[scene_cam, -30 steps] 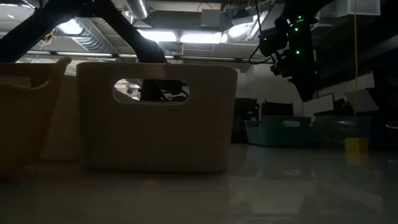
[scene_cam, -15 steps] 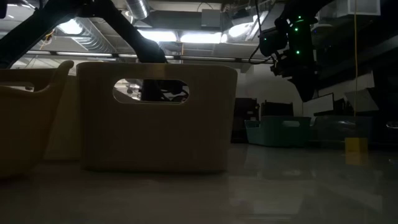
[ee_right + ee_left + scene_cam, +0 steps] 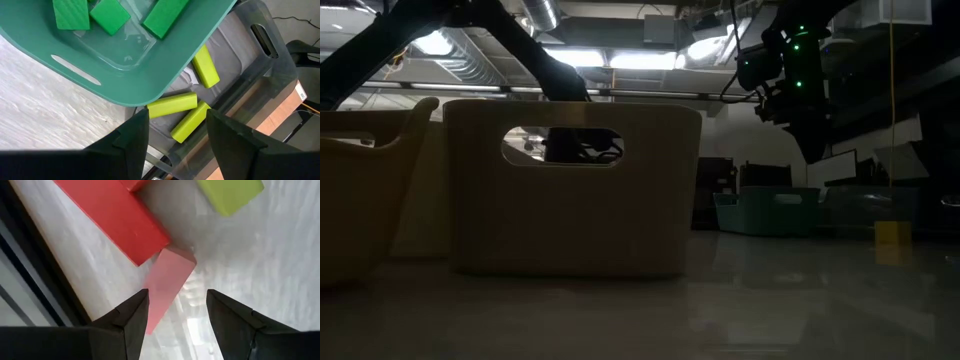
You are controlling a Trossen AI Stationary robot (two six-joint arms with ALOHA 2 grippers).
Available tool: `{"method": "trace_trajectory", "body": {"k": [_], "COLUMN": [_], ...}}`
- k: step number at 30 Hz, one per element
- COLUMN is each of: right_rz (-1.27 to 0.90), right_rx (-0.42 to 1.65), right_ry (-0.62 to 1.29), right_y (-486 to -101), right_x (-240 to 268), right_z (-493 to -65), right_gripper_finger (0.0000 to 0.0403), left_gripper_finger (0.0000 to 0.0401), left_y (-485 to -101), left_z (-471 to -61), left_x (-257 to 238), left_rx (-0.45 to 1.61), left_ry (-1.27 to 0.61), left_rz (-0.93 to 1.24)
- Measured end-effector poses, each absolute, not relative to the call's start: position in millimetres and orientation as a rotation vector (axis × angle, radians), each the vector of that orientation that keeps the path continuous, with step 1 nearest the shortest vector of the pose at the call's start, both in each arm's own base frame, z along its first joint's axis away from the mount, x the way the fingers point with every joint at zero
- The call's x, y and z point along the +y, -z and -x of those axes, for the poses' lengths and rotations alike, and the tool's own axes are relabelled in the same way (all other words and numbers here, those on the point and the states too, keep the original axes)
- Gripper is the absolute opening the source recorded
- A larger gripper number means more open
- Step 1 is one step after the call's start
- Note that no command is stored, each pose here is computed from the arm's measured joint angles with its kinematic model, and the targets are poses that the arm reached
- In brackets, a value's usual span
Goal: Sort blocks
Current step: Put the pink block into the bottom green bin
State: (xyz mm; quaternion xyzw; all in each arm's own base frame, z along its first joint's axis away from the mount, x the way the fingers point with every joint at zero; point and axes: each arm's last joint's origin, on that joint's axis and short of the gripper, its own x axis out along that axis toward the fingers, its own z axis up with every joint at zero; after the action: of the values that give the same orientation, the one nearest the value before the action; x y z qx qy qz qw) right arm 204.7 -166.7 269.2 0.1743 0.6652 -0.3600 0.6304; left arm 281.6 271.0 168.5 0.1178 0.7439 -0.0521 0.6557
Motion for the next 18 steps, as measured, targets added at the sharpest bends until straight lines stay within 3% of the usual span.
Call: {"method": "trace_trajectory", "body": {"k": [18], "right_rz": [-0.412], "right_rx": [1.523], "right_ry": [0.811], "right_y": [-269], "right_x": [-166], "right_z": [-205], "right_gripper_finger": [0.0195], "left_gripper_finger": [0.0188], "left_y": [-162], "left_z": [-288], "left_x": [260], "left_rx": [1.664], "left_ry": [0.175], "left_rz": [-0.198]}}
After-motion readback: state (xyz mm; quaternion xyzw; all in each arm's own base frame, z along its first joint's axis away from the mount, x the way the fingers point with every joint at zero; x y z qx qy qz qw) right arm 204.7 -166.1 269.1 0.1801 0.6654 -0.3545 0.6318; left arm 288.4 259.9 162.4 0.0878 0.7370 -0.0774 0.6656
